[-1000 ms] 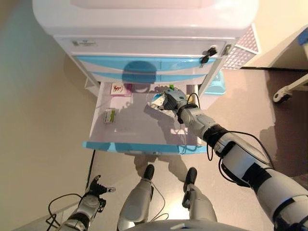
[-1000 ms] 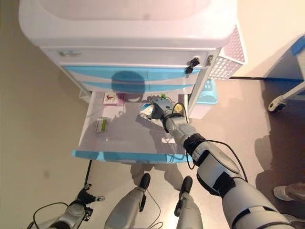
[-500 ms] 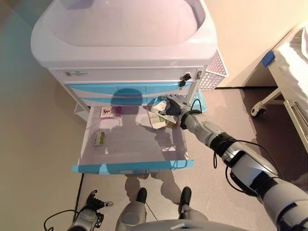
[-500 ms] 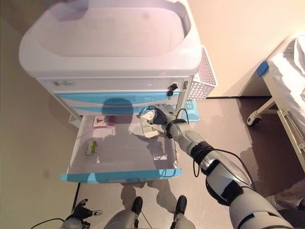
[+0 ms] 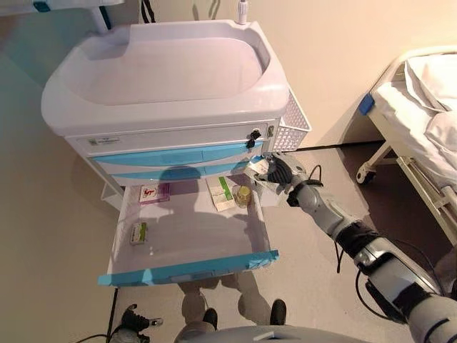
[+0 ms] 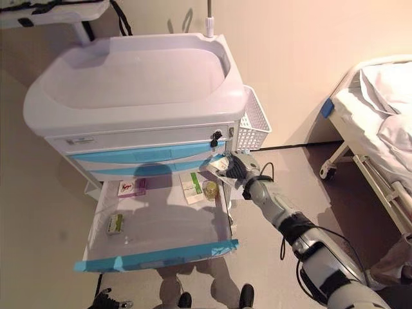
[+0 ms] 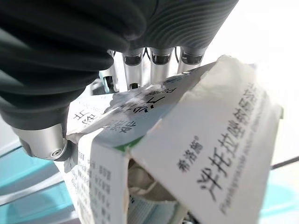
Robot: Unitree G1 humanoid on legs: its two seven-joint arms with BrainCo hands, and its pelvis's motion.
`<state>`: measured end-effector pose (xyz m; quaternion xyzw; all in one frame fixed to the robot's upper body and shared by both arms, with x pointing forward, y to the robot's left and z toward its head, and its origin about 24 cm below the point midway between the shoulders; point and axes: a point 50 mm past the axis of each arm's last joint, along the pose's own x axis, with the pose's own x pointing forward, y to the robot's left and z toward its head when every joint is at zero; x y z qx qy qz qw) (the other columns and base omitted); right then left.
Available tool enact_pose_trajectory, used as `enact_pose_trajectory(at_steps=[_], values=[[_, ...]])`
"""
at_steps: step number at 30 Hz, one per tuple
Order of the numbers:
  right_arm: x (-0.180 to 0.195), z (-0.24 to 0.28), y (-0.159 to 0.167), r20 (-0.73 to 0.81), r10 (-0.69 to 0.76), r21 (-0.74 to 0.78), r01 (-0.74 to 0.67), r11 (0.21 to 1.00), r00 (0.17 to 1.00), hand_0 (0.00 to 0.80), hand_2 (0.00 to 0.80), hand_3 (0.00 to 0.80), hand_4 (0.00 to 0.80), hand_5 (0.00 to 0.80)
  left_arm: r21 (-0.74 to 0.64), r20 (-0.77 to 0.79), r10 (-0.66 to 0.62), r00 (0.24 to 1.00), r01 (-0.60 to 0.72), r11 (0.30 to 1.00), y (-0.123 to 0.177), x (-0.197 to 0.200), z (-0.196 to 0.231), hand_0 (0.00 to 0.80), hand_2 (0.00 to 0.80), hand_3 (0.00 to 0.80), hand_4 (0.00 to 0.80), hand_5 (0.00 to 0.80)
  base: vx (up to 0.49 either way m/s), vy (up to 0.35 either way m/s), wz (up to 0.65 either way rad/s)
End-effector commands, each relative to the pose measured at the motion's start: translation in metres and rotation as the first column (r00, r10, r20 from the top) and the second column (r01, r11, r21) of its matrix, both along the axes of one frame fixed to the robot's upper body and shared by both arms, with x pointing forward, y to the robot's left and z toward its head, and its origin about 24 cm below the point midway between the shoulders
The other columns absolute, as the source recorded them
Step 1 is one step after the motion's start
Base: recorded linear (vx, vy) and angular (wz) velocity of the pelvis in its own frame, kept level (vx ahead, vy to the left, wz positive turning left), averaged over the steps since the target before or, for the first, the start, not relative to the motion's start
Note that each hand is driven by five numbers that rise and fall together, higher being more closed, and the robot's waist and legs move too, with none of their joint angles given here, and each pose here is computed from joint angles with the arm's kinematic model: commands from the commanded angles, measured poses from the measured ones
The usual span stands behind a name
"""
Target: Open the drawer and pick up the medicine
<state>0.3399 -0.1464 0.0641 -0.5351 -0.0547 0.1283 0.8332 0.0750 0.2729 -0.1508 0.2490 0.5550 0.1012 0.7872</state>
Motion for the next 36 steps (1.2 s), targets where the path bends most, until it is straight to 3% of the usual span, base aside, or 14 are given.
enact_pose_trajectory(at_steps=[1,19,36], values=[[0.003,0.026,-0.012,0.093,-0.027,0.09,0.018,0.996,0.995,0.8,0.8,0.8,0.8,0.8,0.039,-0.059,-0.011,0.998,0.014,0.999,0.009,-0.005,0.0,0.0,0.0,0.0,0.0,0.0,0.046,-0.011,-0.01],[0.002,0.031,-0.061,0.128,-0.233,0.145,0.214,0.966,0.964,0.8,0.8,0.8,0.8,0.8,0.016,-0.111,-0.03,0.993,0.032,0.999,0.002,-0.018,-0.004,0.0,0.0,0.0,0.0,0.0,0.013,-0.003,-0.01],[0.053,0.118,-0.074,0.31,-0.345,0.151,0.312,0.938,0.886,0.8,0.8,0.8,0.8,0.8,0.048,-0.138,-0.024,0.99,0.031,0.998,0.015,-0.024,-0.001,0.0,0.0,0.0,0.0,0.0,0.0,0.0,0.0]])
